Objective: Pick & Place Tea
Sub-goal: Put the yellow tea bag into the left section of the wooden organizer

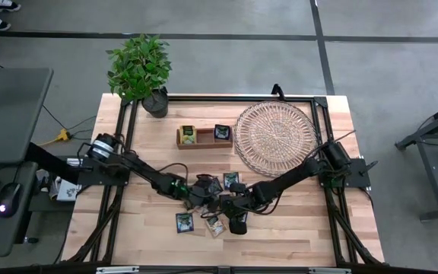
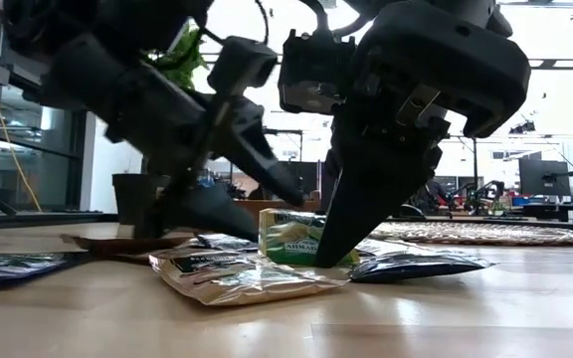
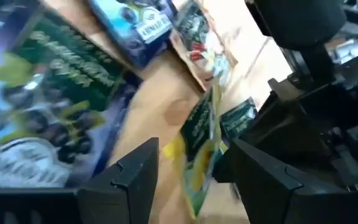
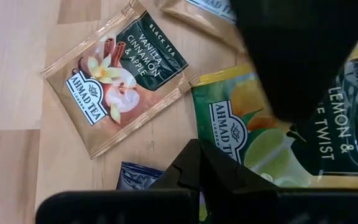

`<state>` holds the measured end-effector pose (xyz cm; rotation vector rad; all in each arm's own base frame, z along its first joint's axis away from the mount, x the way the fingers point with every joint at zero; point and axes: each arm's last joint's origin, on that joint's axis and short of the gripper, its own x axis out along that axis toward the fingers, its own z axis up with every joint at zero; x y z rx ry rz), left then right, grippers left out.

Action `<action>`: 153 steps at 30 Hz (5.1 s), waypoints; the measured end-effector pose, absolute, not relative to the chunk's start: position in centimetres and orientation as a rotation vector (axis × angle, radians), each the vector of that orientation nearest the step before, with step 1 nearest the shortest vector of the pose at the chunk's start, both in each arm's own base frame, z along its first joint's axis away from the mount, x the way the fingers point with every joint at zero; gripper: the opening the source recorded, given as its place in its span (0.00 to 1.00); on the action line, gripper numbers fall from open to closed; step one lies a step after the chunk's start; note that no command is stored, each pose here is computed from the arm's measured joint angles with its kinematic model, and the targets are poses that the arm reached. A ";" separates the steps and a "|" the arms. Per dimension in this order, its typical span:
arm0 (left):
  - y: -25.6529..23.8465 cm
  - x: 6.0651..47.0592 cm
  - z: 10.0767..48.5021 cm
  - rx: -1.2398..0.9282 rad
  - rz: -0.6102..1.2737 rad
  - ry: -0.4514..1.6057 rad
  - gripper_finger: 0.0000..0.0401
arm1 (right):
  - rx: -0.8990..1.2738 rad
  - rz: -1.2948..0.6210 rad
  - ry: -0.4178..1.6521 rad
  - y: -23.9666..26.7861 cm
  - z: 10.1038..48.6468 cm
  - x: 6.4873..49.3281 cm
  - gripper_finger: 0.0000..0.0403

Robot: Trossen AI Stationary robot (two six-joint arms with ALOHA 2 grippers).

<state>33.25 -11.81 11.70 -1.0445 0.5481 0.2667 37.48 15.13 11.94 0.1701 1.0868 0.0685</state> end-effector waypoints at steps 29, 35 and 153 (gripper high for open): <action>-11.6 35.0 12.6 -0.926 0.175 0.583 0.01 | 0.179 0.079 1.082 15.2 12.5 37.4 0.00; -11.6 34.9 12.5 -0.917 0.172 0.593 0.00 | 0.205 0.110 1.070 14.7 15.2 36.7 0.00; 13.7 19.3 18.6 -0.202 0.265 0.675 0.34 | 0.282 -0.342 0.829 6.0 27.1 32.7 0.03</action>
